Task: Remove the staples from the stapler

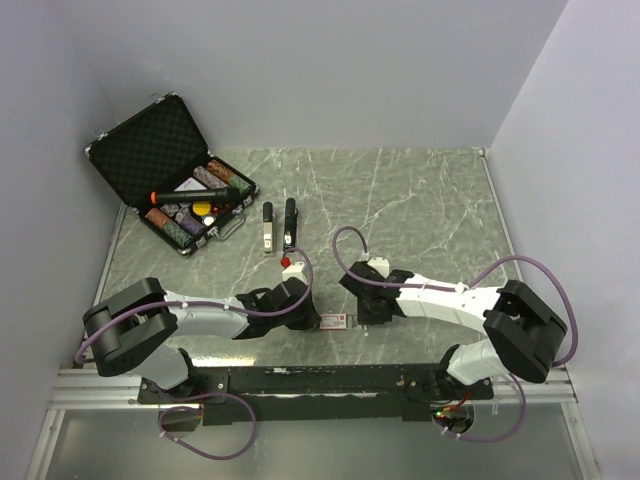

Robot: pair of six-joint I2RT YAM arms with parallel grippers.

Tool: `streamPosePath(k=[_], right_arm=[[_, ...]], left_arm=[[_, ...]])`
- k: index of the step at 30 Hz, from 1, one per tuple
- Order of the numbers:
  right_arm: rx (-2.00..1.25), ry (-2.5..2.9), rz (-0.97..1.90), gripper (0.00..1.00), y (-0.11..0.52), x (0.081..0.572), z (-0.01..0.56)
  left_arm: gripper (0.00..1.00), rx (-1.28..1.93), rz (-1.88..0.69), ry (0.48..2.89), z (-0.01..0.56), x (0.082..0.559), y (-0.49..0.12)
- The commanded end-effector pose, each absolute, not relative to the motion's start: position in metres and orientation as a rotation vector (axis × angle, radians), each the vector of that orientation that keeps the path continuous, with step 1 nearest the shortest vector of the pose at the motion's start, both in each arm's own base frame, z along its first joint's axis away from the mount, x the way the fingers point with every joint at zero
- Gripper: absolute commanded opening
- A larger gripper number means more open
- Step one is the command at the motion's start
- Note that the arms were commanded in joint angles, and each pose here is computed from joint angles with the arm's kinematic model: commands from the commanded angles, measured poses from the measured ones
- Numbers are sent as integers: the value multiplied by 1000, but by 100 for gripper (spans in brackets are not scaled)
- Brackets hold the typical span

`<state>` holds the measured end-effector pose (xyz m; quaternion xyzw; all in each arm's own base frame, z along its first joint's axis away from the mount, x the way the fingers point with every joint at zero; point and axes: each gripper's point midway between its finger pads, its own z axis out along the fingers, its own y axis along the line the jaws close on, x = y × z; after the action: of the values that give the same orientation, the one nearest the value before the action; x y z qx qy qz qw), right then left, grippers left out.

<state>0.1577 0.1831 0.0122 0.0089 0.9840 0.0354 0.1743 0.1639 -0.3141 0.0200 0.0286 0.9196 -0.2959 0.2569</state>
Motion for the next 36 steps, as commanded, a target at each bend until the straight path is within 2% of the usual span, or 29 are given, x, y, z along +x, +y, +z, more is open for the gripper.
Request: streamPosePath(k=[1, 27, 33, 36], right_arm=[[33, 2792, 169, 0, 200, 163, 11], [-162, 2765, 342, 0, 263, 164, 27], [-155, 2742, 245, 0, 249, 169, 31], [-147, 2720, 236, 5, 242, 170, 42]], left_arm=[[1, 148, -584, 2685, -24, 132, -275], [1, 168, -594, 2676, -24, 131, -281], [1, 166, -593, 2676, -24, 130, -279], [1, 164, -591, 2674, -25, 131, -279]])
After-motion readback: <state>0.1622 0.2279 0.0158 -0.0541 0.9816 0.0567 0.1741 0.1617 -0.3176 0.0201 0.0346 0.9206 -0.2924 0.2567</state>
